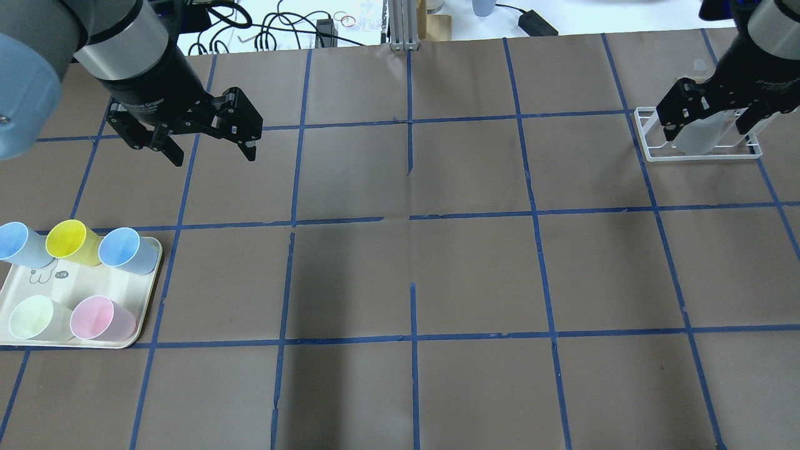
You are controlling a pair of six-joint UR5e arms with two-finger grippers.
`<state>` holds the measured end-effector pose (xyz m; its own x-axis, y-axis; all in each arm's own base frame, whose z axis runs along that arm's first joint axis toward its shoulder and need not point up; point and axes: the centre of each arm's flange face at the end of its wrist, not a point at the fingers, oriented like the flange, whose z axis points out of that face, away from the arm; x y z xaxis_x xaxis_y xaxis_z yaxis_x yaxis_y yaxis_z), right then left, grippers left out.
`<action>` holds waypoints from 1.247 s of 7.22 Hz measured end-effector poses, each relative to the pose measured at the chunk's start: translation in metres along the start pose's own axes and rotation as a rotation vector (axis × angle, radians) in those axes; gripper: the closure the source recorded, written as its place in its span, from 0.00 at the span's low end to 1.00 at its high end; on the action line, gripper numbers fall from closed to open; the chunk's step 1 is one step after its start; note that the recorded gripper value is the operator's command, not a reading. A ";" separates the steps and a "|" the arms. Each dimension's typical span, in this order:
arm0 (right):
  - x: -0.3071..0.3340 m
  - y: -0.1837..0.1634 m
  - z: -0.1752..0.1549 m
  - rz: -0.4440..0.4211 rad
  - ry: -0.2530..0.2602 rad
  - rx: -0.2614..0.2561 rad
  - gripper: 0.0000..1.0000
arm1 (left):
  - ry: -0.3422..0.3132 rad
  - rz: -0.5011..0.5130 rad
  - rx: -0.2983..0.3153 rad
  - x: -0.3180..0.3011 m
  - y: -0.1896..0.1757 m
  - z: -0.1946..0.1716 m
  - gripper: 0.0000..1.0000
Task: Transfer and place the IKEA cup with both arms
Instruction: 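Lower the right gripper onto the white cup in the rack and close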
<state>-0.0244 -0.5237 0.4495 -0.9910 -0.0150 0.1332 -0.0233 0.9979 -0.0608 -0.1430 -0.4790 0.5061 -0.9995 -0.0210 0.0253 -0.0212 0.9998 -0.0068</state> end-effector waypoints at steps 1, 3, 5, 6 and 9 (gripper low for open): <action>0.014 -0.014 0.017 -0.031 0.033 0.008 0.00 | 0.009 0.000 -0.002 0.001 0.000 0.001 0.00; 0.036 -0.037 0.052 -0.072 0.064 0.019 0.00 | 0.008 0.015 -0.002 0.001 -0.001 0.001 0.00; 0.046 -0.056 0.087 -0.084 0.091 0.014 0.00 | -0.020 0.060 0.005 -0.001 -0.003 0.000 0.00; 0.048 -0.063 0.103 -0.100 0.097 0.012 0.00 | -0.026 0.067 0.010 -0.002 -0.005 0.000 0.00; 0.051 -0.080 0.136 -0.147 0.103 0.014 0.00 | -0.030 0.069 0.023 -0.002 -0.007 0.000 0.00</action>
<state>-0.0914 -0.6130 0.3265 -0.9579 -0.1531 0.2427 -0.1692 0.9845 -0.0467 -0.1408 -0.4857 0.5061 -0.9988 0.0477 -0.0058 0.0479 0.9984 -0.0307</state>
